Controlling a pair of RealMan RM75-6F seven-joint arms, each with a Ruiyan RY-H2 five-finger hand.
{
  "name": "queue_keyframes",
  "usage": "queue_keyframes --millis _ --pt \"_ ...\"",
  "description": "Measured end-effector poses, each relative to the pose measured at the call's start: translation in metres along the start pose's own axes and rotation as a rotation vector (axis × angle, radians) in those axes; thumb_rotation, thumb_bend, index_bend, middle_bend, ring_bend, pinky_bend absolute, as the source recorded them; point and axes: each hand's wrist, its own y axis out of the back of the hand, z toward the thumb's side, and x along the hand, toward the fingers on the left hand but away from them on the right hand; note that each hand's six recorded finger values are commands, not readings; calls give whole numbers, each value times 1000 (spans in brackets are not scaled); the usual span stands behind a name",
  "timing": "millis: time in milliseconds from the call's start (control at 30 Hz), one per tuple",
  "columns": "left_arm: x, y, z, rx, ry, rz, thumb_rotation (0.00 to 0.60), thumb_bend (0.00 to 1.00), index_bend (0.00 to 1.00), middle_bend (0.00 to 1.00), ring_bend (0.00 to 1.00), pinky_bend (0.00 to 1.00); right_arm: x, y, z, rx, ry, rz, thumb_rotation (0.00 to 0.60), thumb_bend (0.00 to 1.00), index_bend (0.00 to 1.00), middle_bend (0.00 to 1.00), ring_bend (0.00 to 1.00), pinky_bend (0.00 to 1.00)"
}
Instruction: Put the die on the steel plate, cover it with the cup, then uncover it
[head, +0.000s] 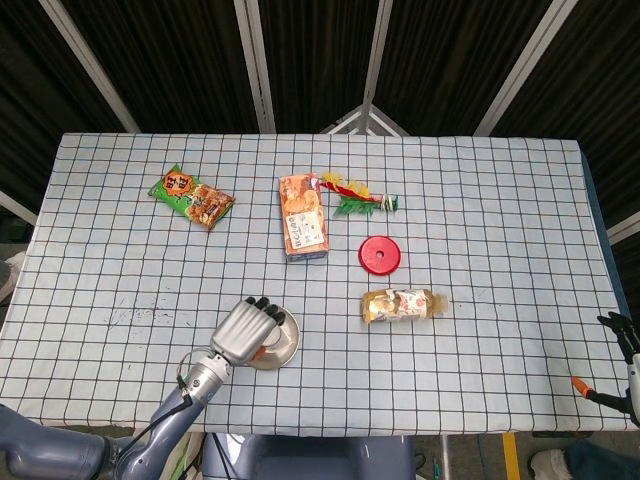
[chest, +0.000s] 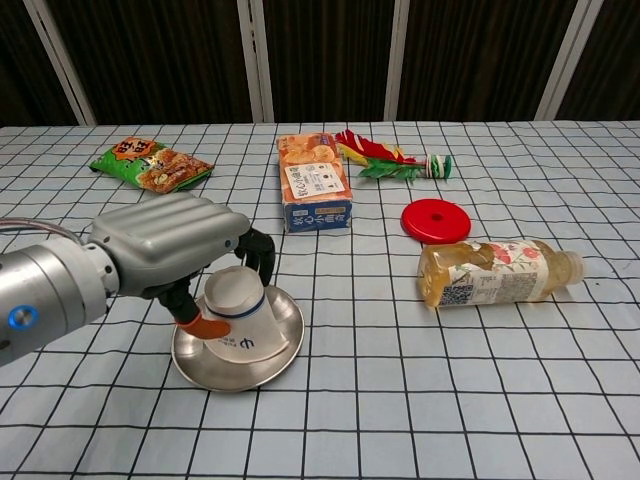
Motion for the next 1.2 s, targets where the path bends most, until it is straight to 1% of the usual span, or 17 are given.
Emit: queue_keyframes --millis 133,367,467,767,933,1100,1200 --pt "0 3 0 -5 10 30 600 468 506 433 328 435 0 0 0 -1 1 0 600 56 200 142 131 0" --pt "0 7 1 -26 11 61 600 473 509 431 333 435 0 -1 1 0 4 4 600 56 200 142 131 0" --pt "1 8 -1 -15 13 78 600 472 510 422 333 435 0 -1 1 -1 3 4 600 55 199 142 131 0" --pt "1 1 -6 3 20 49 600 463 512 398 332 423 0 -1 1 -3 3 8 600 56 200 142 131 0" --pt "2 2 -6 11 18 59 600 463 506 387 313 410 0 -2 2 -4 5 8 600 56 200 142 131 0" --pt "3 5 -6 32 4 90 600 462 504 385 309 408 0 -3 2 -3 5 11 600 56 200 142 131 0" --pt "2 1 -2 17 -22 74 600 462 504 386 309 408 0 -3 2 -2 5 11 600 56 200 142 131 0"
